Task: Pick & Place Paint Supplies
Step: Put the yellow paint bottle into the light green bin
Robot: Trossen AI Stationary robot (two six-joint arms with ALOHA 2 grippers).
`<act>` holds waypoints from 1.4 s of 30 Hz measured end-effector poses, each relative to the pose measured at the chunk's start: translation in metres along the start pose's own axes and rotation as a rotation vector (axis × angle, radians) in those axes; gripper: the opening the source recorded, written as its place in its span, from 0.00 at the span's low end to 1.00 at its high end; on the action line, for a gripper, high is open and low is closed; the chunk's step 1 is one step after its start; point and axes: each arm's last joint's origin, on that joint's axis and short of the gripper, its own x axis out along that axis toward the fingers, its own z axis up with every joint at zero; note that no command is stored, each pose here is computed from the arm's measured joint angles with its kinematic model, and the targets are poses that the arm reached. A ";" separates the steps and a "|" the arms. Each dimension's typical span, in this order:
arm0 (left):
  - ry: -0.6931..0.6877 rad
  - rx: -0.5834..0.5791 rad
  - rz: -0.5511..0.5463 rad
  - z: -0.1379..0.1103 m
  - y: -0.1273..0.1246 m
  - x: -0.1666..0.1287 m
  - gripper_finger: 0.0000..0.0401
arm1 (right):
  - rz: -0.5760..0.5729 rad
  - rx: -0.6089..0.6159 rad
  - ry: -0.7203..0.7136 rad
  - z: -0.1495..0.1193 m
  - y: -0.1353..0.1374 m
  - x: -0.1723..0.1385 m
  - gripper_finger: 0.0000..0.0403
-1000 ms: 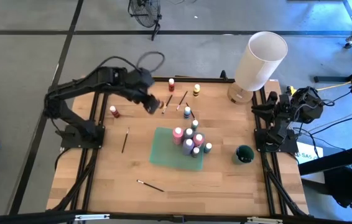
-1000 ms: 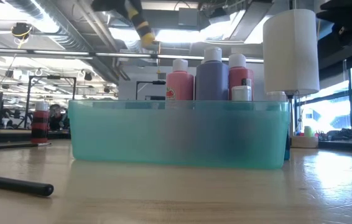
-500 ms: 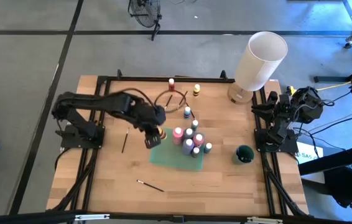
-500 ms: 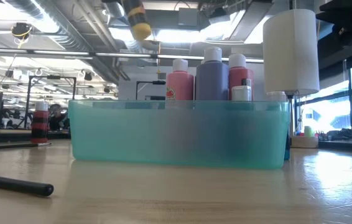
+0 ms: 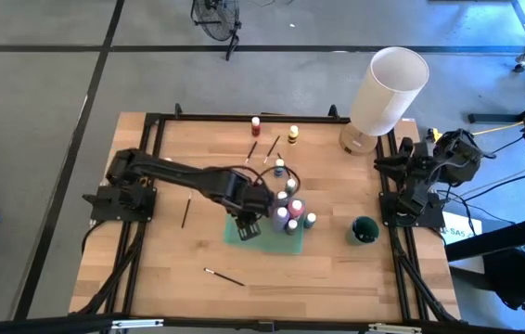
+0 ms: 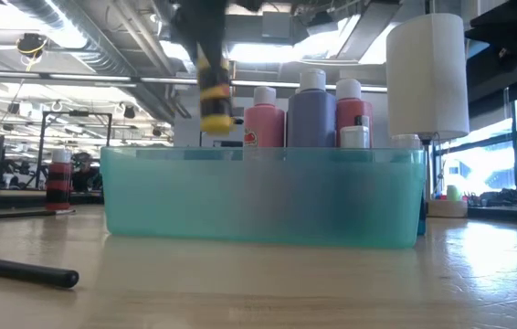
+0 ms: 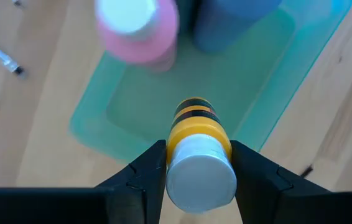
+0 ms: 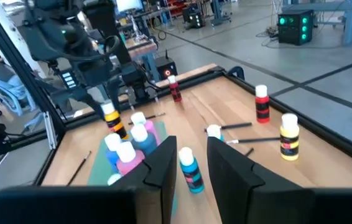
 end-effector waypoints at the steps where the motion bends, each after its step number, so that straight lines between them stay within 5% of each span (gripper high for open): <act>1: -0.004 0.002 0.000 0.002 -0.003 0.004 0.36 | -0.004 0.000 0.008 -0.001 -0.001 0.000 0.23; 22: 0.007 0.075 0.047 0.012 -0.019 0.051 0.36 | 0.063 0.024 0.095 -0.007 -0.001 0.000 0.23; 42: 0.071 -0.291 0.005 0.012 -0.022 0.061 0.36 | 0.062 0.022 0.096 -0.007 -0.001 0.000 0.23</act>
